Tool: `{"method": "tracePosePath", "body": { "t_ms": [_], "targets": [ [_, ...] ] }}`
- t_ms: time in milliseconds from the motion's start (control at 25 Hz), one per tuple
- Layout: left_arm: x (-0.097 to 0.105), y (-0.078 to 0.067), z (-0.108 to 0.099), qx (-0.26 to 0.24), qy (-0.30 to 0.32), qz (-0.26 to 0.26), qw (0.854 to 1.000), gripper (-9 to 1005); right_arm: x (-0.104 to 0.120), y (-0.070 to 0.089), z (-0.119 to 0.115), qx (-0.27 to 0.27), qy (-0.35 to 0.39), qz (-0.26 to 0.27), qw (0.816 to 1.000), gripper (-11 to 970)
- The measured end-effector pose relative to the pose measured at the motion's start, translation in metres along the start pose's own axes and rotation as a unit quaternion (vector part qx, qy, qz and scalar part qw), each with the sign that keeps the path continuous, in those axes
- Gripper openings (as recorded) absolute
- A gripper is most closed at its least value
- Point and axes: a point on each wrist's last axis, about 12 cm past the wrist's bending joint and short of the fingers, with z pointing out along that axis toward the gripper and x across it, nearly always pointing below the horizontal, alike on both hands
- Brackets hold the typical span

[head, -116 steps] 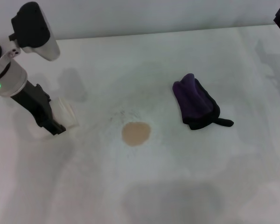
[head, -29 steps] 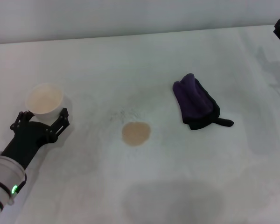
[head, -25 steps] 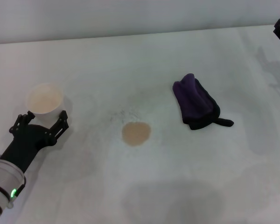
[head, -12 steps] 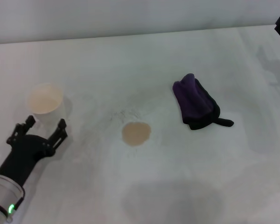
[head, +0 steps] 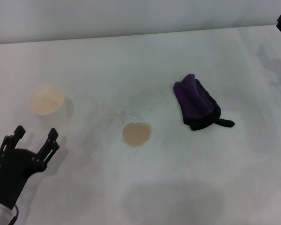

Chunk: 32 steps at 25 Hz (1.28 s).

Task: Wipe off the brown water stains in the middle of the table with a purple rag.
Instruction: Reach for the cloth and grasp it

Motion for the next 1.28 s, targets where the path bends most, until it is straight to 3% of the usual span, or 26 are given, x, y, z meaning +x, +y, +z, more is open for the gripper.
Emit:
{"method": "tracePosePath", "body": {
  "t_ms": [360,560,720,760,800,840,880,920,1000,1160,1280],
  "targets": [
    [-0.008,0.003,-0.027,-0.022,-0.064,-0.014,0.998,895,-0.005,0.012,0.007,-0.029,-0.01,0.005,1.0,859],
    [-0.019,0.023,-0.033,-0.067,-0.107,-0.022,0.992,895,-0.009,0.041,0.02,-0.119,0.019,-0.075,0.99,859],
    [-0.024,0.045,-0.039,-0.111,-0.121,-0.041,0.986,892,-0.016,0.077,0.039,-0.187,0.069,-0.169,0.965,859],
    [-0.024,0.049,-0.039,-0.118,-0.121,-0.043,0.985,892,-0.016,0.077,0.039,-0.187,0.069,-0.169,0.965,859],
    [-0.026,0.055,-0.038,-0.127,-0.122,-0.044,0.983,892,-0.02,0.098,0.047,-0.209,0.101,-0.204,0.951,859],
    [-0.027,0.059,-0.038,-0.132,-0.122,-0.044,0.983,892,-0.021,0.102,0.048,-0.214,0.105,-0.209,0.948,859],
    [-0.029,0.065,-0.034,-0.139,-0.121,-0.041,0.982,893,-0.027,0.122,0.052,-0.243,0.121,-0.228,0.935,859],
    [-0.029,0.065,-0.034,-0.139,-0.121,-0.041,0.982,893,-0.031,0.13,0.054,-0.257,0.127,-0.234,0.929,859],
    [-0.032,0.071,-0.029,-0.143,-0.12,-0.035,0.982,893,-0.034,0.139,0.055,-0.272,0.136,-0.241,0.922,859],
    [-0.034,0.078,-0.016,-0.158,-0.109,-0.048,0.98,892,-0.041,0.17,0.058,-0.332,0.185,-0.285,0.88,859],
    [-0.032,0.079,-0.011,-0.164,-0.1,-0.059,0.98,892,-0.047,0.179,0.058,-0.358,0.235,-0.282,0.859,859]
  ]
}}
